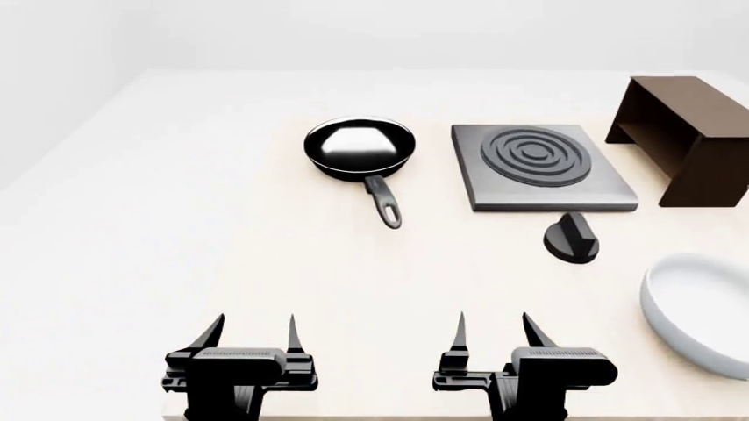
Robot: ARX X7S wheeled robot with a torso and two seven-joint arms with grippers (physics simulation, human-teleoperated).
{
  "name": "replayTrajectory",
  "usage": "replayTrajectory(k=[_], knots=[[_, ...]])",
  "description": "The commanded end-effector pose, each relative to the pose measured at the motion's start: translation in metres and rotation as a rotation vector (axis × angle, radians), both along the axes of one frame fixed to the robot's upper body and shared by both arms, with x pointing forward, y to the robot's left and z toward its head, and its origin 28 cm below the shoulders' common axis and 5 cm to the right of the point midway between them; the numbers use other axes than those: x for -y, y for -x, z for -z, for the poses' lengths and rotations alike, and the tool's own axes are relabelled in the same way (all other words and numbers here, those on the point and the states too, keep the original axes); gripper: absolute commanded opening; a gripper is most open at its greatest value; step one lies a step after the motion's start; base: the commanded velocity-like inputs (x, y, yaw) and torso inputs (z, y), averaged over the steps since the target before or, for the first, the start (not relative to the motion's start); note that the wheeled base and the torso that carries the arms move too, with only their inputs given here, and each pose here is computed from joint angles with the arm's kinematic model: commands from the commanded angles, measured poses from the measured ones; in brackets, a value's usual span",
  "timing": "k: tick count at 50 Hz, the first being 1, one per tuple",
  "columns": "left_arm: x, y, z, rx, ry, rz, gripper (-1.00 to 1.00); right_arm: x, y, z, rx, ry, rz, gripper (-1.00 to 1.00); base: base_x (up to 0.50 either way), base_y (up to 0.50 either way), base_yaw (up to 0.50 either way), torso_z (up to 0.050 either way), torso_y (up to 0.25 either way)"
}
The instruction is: Turn on the stove.
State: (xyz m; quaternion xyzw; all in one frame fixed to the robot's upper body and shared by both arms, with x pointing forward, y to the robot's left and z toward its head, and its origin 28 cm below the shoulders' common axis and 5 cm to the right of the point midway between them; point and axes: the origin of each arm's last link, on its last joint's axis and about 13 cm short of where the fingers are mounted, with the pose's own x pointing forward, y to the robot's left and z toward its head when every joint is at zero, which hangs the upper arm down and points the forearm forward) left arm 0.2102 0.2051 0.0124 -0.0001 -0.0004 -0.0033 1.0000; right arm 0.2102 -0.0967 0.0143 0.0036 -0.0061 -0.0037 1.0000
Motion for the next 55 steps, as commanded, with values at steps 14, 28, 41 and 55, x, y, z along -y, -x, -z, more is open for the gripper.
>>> replayTrajectory(k=[14, 28, 41, 55], knots=[[0.000, 0.000, 0.000, 0.000, -0.001, 0.000, 1.00, 0.000, 0.000, 0.000, 0.002, 0.001, -0.001, 1.00, 0.44, 0.00, 0.00, 0.000, 0.000], [0.000, -0.001, 0.000, -0.002, -0.001, 0.000, 1.00, 0.000, 0.000, -0.001, 0.009, -0.004, -0.001, 1.00, 0.14, 0.00, 0.00, 0.000, 0.000], [0.000, -0.001, -0.001, -0.002, 0.002, -0.001, 1.00, 0.014, -0.042, 0.007, -0.066, 0.015, 0.098, 1.00, 0.00, 0.00, 0.00, 0.000, 0.000], [0.001, -0.002, 0.001, -0.006, 0.000, 0.003, 1.00, 0.024, -0.076, 0.017, -0.128, 0.015, 0.162, 1.00, 0.00, 0.00, 0.00, 0.000, 0.000]])
